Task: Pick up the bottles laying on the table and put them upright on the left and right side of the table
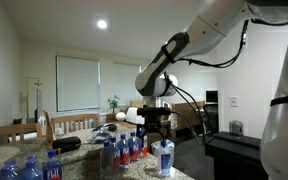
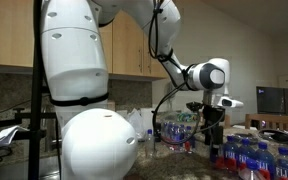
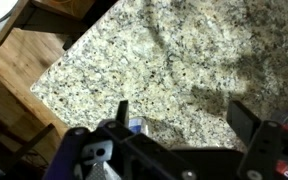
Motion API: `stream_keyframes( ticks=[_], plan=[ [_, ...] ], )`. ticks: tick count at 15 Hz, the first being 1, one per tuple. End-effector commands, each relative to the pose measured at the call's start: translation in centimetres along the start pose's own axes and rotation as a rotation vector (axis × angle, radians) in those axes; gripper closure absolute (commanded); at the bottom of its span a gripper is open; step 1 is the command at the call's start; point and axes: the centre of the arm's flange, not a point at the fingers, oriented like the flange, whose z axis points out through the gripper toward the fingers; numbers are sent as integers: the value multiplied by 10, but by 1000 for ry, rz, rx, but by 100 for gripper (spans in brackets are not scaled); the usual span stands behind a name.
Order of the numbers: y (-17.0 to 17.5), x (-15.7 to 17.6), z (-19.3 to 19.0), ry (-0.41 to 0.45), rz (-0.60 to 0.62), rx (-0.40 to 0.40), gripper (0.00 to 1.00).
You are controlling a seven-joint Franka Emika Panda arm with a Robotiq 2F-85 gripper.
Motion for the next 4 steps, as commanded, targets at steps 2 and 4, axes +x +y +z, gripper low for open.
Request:
stream_keyframes(
  ticks=[2, 4],
  plan=[
    [2, 2, -2, 11, -8, -18, 0],
    [3, 3, -2, 14, -8, -21, 0]
  ],
)
